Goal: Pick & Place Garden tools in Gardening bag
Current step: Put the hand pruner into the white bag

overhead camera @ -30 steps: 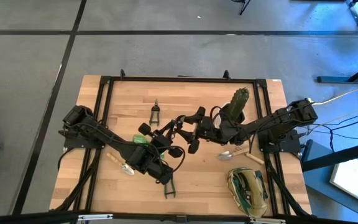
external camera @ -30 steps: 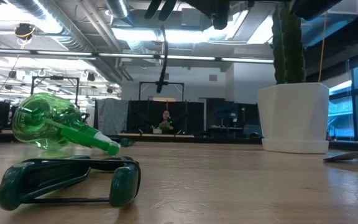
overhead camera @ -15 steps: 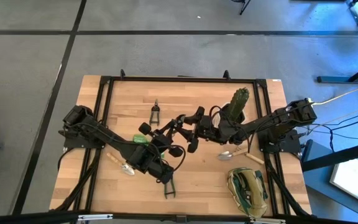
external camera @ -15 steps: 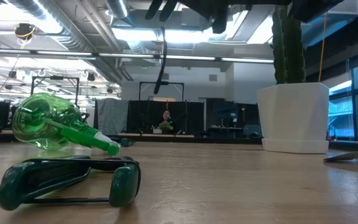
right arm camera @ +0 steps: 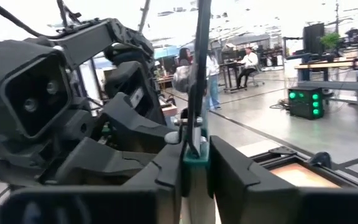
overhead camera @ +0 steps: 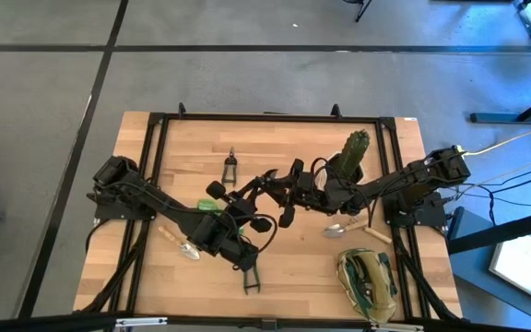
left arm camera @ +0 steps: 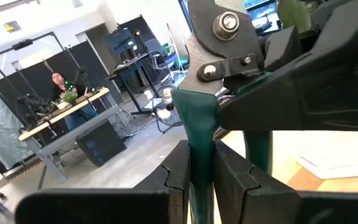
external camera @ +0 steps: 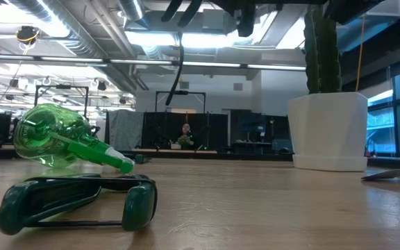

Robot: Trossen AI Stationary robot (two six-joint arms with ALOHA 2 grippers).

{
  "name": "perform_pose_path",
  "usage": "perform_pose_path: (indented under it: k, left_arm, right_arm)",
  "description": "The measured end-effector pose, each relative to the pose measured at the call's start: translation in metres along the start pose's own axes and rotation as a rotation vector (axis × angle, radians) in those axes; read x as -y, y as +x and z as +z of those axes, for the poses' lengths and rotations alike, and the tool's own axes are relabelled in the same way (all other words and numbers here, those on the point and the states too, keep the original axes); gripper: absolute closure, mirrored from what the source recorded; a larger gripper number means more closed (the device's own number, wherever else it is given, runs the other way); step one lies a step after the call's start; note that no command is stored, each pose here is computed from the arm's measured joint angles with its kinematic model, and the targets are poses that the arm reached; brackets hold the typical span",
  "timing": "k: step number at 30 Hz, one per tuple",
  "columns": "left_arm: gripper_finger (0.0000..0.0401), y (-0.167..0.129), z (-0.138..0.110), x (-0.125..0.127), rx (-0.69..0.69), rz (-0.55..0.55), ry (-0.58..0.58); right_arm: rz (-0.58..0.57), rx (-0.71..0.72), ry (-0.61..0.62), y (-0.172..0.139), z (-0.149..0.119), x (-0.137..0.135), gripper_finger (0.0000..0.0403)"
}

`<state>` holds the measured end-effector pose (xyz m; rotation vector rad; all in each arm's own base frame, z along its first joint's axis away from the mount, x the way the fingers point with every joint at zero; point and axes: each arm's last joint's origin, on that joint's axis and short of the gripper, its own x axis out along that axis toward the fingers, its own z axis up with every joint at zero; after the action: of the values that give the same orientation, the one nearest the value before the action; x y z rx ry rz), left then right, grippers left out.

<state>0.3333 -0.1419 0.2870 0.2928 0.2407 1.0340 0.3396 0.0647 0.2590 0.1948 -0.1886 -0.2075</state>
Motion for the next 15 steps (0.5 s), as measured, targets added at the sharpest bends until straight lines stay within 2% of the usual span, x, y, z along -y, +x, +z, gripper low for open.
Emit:
perform_pose_path:
  k: [7,15]
  left_arm:
    - [0.0361,0.002,0.0,0.0,-0.016,-0.013,0.029]
    - [0.0277,-0.005,-0.001,0.001,-0.035,-0.061,0.067]
  right_arm:
    - [0.001,-0.007,-0.005,-0.002,-0.001,-0.003,0.0349]
    - [-0.014,-0.009,-0.04,-0.006,0.0,-0.01,0.035]
